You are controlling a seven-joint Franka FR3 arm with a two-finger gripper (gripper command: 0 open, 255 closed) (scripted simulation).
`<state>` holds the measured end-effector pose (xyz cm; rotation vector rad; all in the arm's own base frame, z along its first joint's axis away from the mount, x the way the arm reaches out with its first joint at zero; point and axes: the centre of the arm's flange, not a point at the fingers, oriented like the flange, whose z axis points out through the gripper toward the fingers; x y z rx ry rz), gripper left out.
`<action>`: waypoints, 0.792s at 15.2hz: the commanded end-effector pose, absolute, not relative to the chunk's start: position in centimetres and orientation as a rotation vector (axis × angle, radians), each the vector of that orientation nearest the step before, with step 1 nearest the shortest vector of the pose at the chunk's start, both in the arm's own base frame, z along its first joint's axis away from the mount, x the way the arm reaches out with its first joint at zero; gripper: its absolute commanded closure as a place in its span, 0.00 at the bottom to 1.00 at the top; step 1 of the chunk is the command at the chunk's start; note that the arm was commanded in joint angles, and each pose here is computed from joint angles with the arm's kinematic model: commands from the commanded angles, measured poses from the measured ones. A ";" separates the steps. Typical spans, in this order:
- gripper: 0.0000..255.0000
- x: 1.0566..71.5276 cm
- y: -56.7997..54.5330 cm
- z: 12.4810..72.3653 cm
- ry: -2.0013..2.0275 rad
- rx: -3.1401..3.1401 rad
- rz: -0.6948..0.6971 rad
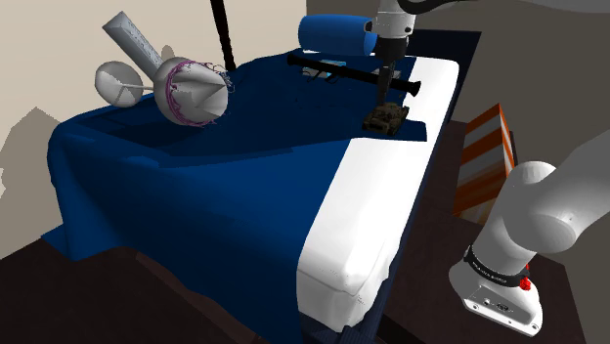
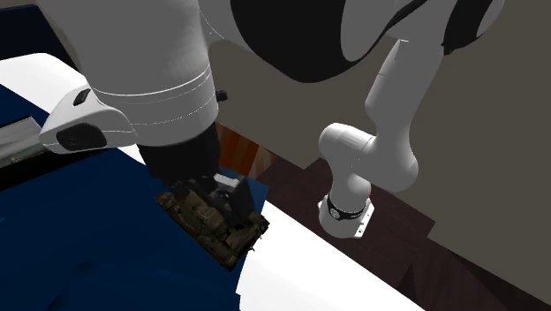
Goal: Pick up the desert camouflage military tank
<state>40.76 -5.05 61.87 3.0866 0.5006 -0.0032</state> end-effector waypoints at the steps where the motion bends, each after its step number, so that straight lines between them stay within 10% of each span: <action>1: 0.00 40.9 -5.1 61.5 0.501 3.087 -0.003; 2: 0.00 40.9 -5.1 61.5 0.501 3.087 -0.003; 3: 1.00 40.9 -5.1 61.5 0.501 3.087 -0.003; 12: 1.00 40.9 -5.1 61.5 0.501 3.087 -0.003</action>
